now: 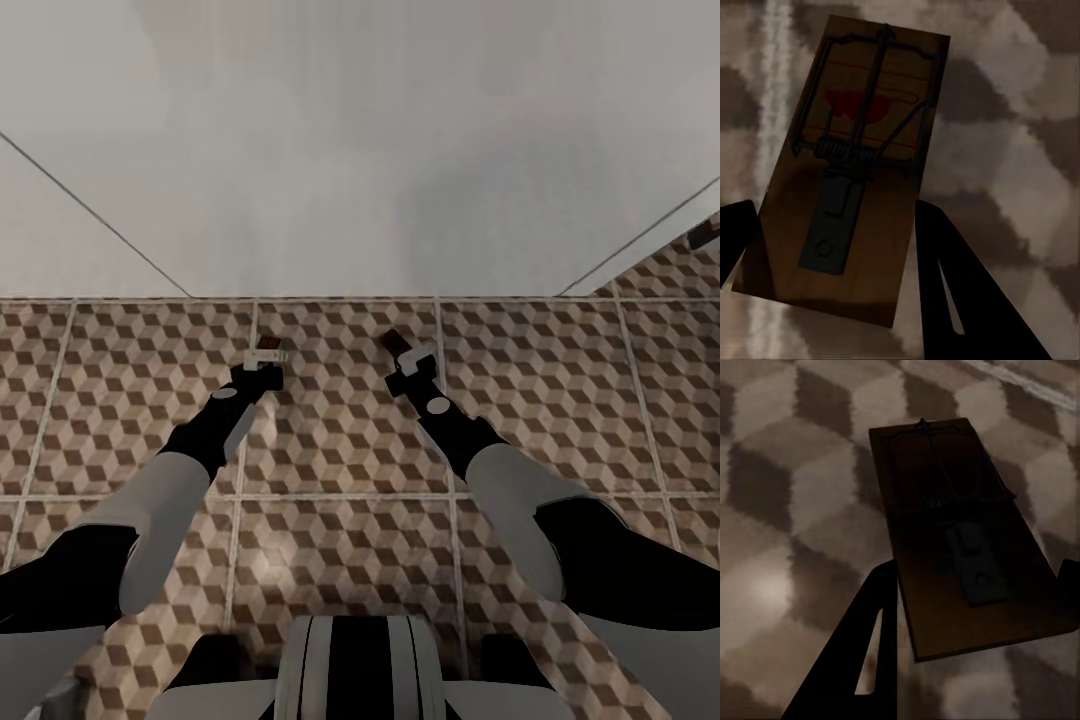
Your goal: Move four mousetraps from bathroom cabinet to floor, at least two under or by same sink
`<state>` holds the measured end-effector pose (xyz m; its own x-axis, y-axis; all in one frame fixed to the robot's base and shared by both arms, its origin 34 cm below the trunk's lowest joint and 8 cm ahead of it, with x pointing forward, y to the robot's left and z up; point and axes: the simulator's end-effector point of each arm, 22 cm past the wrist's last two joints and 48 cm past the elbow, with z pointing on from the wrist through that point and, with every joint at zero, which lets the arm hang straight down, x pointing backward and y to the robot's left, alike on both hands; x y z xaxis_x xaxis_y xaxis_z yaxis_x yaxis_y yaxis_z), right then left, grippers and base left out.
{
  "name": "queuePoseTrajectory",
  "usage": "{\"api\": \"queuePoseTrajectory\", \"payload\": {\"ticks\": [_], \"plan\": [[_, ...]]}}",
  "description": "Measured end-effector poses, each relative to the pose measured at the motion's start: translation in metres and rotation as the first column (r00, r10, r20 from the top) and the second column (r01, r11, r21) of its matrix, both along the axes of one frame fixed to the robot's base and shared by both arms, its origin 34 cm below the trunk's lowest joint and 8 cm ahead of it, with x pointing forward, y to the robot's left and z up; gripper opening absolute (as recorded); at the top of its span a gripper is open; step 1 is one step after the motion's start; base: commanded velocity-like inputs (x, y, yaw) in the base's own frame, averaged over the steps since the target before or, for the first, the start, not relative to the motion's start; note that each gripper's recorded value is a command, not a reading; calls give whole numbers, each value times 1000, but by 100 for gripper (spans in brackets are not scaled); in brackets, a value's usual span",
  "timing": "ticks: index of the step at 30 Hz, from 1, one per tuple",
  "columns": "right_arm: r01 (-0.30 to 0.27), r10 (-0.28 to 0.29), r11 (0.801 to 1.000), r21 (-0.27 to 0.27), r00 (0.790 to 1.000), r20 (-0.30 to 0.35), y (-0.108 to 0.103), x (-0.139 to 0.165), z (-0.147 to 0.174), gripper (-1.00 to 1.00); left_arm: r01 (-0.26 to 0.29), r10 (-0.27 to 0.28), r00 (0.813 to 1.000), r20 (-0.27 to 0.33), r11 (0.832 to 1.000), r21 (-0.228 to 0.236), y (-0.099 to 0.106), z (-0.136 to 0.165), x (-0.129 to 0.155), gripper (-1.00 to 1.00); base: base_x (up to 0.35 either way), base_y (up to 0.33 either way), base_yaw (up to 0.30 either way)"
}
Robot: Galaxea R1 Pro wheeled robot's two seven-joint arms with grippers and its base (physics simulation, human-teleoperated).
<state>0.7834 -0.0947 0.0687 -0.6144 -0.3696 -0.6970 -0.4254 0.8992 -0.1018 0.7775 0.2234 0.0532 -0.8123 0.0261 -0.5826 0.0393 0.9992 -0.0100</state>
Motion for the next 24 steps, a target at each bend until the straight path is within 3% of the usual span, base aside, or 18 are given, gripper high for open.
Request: {"api": "queuePoseTrajectory", "payload": {"ticks": [14, 24], "plan": [[0, 0, 1000, 0, 1000, 0, 0, 0, 0, -100, 1, -1, 1000, -8, 1000, 1, 1, -2, -3, -100, 14, 0, 0], [1, -1, 1000, 0, 1000, 0, 0, 0, 0, -100, 1, -1, 1000, -10, 1000, -1, 0, -3, -4, -100, 107, 0, 0]]}}
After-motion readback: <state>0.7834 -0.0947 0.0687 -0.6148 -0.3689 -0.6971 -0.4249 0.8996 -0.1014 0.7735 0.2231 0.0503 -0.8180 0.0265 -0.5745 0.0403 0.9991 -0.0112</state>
